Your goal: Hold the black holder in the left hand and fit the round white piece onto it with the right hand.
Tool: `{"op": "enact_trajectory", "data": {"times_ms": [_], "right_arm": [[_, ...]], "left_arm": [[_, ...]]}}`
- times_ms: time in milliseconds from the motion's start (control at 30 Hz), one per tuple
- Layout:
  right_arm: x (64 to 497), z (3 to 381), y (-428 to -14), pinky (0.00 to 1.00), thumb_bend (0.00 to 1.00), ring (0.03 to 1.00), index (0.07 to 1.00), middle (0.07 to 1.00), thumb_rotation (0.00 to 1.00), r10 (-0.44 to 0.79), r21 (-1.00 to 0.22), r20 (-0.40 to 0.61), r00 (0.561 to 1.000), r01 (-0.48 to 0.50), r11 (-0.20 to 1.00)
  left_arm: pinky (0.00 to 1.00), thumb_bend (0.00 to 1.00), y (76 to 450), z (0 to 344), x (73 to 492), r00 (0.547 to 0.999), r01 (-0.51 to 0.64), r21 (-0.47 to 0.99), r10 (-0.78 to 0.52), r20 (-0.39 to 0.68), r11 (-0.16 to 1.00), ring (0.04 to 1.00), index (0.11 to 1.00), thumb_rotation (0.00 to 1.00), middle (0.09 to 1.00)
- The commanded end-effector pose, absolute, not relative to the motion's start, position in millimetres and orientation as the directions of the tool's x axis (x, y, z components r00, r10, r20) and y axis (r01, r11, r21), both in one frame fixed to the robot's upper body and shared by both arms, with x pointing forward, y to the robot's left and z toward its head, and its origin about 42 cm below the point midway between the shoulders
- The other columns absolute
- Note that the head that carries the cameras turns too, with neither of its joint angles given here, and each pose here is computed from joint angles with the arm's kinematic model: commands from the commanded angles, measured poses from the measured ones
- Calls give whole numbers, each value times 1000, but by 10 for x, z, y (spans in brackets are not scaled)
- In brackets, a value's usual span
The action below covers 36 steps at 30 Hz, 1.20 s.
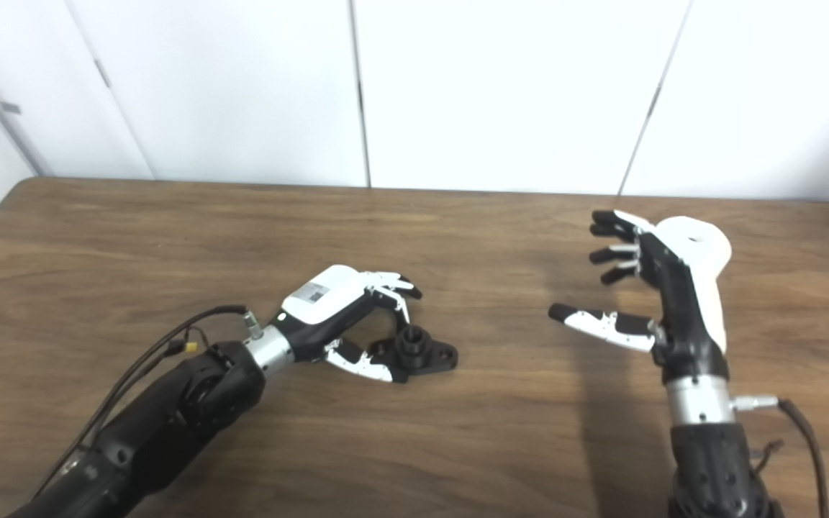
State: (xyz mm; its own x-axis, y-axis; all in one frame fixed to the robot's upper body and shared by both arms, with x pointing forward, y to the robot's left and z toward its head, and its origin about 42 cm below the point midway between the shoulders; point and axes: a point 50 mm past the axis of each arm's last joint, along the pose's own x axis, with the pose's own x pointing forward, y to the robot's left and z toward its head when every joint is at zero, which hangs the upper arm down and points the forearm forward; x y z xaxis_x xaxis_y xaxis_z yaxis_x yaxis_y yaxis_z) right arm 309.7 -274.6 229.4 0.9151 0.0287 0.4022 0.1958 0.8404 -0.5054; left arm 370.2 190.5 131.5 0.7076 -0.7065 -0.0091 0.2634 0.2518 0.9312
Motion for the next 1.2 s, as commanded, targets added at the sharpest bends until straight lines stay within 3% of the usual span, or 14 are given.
{"op": "enact_trajectory", "data": {"times_ms": [0,67,233,500,600,767,1167], "right_arm": [[3203,2698,-2835,502,737,645,765,763,96,46,-582,485,874,283,762],[3275,2851,-2907,533,753,692,775,787,169,43,-668,486,873,338,663],[3378,3124,-3027,622,764,793,775,839,222,28,-767,475,879,398,504],[3501,3283,-3122,587,803,777,758,843,225,-24,-805,469,883,438,399],[3542,3315,-3200,646,813,836,807,894,251,-22,-838,414,910,391,381],[3623,3434,-3384,730,923,926,892,986,329,-10,-906,281,960,269,327],[3903,3591,-3694,765,999,962,907,1000,314,-97,-954,87,991,111,278]], "left_arm": [[819,524,2172,1057,3561,693,360,926,-697,-184,113,874,485,64,827],[814,525,2230,1079,3563,693,349,930,-699,-176,112,865,485,62,821],[780,524,2295,1141,3540,682,339,933,-714,-159,116,834,486,57,802],[749,523,2343,1186,3544,679,344,932,-715,-165,112,813,485,54,789],[738,523,2369,1161,3549,677,342,933,-718,-161,113,807,485,54,783],[739,523,2407,1136,3558,676,344,933,-718,-167,107,806,486,55,783],[729,524,2458,1062,3548,673,353,929,-720,-171,109,810,486,57,794]]}}
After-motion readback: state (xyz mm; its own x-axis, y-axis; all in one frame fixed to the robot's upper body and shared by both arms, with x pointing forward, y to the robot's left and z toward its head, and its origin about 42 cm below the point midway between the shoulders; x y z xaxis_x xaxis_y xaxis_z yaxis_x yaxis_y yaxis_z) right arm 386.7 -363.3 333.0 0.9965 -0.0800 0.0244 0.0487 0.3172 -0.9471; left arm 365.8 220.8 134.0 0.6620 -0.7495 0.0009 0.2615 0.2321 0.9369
